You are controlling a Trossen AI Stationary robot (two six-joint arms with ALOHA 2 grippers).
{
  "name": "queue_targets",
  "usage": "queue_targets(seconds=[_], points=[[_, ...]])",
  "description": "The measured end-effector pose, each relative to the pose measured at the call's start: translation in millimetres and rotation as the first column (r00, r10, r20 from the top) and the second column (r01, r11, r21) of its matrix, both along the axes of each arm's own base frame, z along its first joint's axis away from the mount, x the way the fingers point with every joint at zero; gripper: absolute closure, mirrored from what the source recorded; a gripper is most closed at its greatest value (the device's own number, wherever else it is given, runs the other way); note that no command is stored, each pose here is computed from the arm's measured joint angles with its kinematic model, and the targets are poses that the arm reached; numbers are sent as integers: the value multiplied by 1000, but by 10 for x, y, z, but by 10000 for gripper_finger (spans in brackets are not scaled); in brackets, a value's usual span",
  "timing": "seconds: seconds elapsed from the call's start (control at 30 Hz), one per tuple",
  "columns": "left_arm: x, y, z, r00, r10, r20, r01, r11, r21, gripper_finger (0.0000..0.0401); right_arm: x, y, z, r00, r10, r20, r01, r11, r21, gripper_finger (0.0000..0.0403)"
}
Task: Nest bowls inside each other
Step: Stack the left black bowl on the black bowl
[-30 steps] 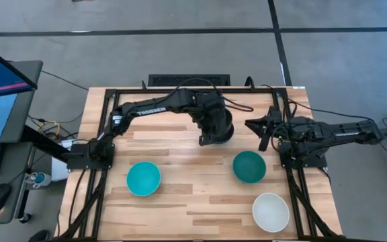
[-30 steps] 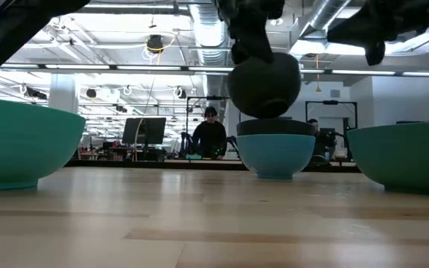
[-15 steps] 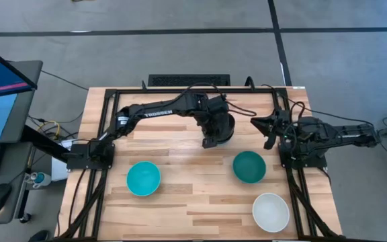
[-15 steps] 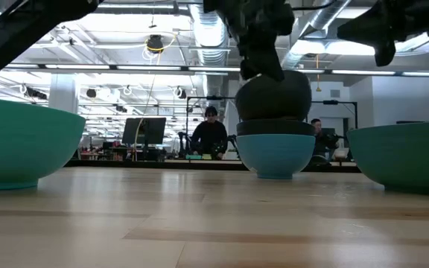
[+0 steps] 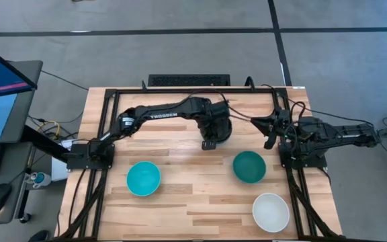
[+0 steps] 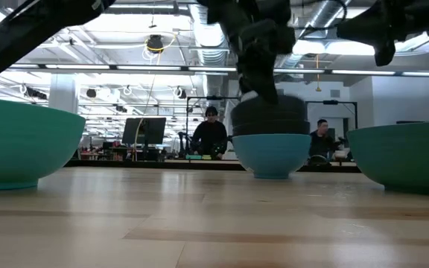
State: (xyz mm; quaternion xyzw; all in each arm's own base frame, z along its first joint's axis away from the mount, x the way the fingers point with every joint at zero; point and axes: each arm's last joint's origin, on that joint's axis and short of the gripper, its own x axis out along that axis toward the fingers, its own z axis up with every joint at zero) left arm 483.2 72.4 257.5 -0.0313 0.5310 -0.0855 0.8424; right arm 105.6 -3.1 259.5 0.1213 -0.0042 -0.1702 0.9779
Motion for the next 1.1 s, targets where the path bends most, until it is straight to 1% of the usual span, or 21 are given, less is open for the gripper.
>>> queue_targets(seconds=[0.07, 0.17, 0.3, 0.47, 0.73, 0.87, 0.93, 1.03, 1.1], points=[[37, -19, -128, 999, -12, -30, 12, 1000, -11, 401, 0, 1, 8, 1000, 0, 8, 0, 1000, 1, 326], [59, -66, -188, 999, -21, -49, 21, 1000, -1, 401, 0, 1, 13, 1000, 1, 12, -1, 1000, 1, 326], [59, -115, -198, 998, -33, -60, 34, 999, 5, 401, 0, 1, 13, 1000, 1, 12, -1, 1000, 1, 326], [32, -187, -194, 995, -28, -93, 26, 999, -22, 401, 0, 0, 8, 1000, 0, 7, 0, 1000, 0, 326], [-45, -432, -213, 978, -91, -188, 85, 996, -39, 401, 0, 0, 8, 1000, 0, 7, 0, 1000, 0, 326], [-110, -490, -163, 969, -104, -226, 95, 994, -50, 401, 0, 0, 6, 1000, 0, 6, 0, 1000, 0, 326], [-143, -510, -128, 965, -114, -235, 100, 992, -73, 401, 0, 0, 5, 1000, 0, 3, 0, 1000, 0, 326], [-167, -524, -57, 969, -115, -220, 94, 990, -103, 397, -1, 0, 2, 1000, 0, 0, 0, 1000, 0, 326], [-178, -530, -7, 972, -115, -203, 93, 989, -112, 387, -1, 0, 2, 1000, 0, 1, 0, 1000, 3, 326]])
